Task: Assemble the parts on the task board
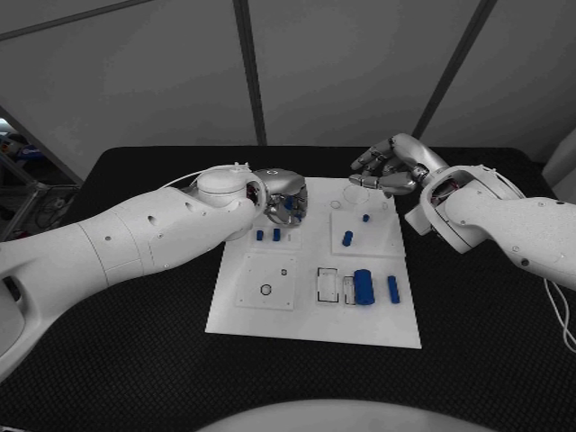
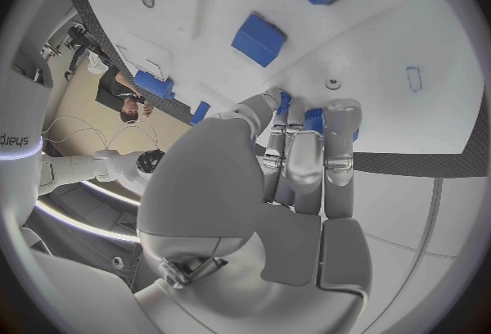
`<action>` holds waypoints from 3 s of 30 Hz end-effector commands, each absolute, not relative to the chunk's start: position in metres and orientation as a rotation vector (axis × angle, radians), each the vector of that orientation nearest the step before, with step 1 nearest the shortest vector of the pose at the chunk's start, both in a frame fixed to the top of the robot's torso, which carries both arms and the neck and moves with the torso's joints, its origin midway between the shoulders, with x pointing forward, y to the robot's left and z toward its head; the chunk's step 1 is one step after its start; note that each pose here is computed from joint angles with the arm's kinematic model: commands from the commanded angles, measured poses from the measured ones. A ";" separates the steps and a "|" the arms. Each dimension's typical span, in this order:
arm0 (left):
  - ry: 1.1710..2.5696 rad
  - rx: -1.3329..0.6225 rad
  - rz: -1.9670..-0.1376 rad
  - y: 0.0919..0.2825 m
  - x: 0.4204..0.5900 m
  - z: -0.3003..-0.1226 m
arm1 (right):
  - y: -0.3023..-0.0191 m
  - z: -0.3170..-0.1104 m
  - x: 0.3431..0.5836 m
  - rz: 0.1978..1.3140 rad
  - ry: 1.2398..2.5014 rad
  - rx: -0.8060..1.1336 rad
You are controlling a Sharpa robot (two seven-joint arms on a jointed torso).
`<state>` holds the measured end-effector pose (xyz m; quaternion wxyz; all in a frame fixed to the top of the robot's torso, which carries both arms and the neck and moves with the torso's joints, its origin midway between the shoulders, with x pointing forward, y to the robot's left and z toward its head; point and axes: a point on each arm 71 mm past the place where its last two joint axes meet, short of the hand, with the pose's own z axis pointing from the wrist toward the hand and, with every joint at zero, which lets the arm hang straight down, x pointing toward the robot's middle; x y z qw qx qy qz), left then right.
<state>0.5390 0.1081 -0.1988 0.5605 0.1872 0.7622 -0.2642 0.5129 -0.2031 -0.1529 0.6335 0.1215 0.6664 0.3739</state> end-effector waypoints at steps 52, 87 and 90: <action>1.782 0.291 -0.678 0.158 0.536 -0.166 | -0.206 -0.152 0.513 0.851 1.515 0.273; 1.852 0.280 -0.654 0.168 0.535 -0.186 | -0.207 -0.155 0.512 0.852 1.520 0.275; 1.865 0.286 -0.646 0.167 0.535 -0.188 | -0.207 -0.155 0.512 0.851 1.520 0.276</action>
